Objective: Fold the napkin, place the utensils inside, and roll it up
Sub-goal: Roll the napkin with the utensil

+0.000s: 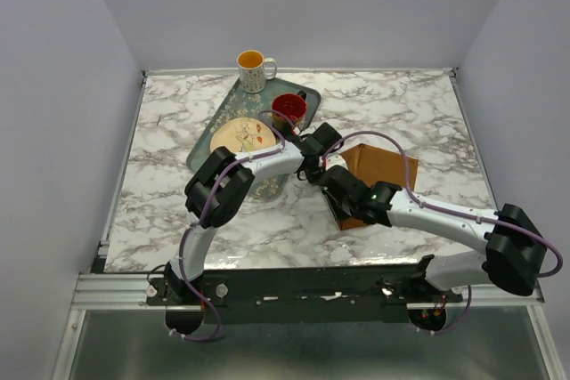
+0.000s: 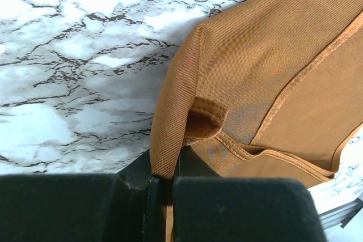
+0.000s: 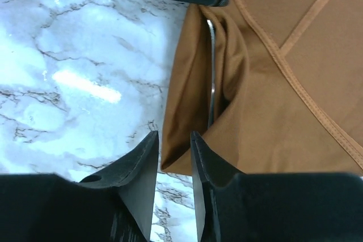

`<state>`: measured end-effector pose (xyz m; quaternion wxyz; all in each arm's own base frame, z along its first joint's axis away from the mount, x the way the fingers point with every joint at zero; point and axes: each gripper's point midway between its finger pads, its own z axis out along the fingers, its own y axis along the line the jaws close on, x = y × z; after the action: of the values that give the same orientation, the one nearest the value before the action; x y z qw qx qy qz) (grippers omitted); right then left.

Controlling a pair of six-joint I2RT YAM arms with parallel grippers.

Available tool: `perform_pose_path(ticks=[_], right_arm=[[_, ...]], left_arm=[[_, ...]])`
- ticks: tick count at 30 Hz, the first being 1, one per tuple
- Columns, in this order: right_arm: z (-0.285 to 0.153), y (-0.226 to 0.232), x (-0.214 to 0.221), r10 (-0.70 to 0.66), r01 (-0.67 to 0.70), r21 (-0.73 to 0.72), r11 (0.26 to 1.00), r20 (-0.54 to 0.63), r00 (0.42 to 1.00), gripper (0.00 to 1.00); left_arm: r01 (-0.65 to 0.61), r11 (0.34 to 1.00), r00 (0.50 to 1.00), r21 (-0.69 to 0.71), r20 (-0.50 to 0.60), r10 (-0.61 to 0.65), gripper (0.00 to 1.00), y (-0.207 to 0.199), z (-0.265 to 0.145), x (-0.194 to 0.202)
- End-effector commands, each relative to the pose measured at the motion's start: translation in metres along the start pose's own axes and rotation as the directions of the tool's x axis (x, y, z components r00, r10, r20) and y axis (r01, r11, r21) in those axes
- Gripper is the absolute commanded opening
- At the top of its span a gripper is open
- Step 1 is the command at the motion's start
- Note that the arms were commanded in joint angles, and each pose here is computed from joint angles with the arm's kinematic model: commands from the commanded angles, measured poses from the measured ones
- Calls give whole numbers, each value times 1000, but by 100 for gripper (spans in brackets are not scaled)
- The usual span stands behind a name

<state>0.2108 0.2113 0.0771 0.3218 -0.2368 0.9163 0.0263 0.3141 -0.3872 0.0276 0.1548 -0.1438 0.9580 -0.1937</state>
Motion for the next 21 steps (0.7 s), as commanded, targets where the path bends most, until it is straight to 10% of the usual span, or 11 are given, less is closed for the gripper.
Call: perform_pose_path(ticks=[1,21], right_arm=[[7,18,4,-39,36,-73,997,-31,999,36],[38,14,30,-176,179,-7,984,-203,963,39]], left_arm=[[-11,996,1000,-94,-24,9,0,31,13,10],[-9,996,999,-92,-34,5,0,32,15,12]])
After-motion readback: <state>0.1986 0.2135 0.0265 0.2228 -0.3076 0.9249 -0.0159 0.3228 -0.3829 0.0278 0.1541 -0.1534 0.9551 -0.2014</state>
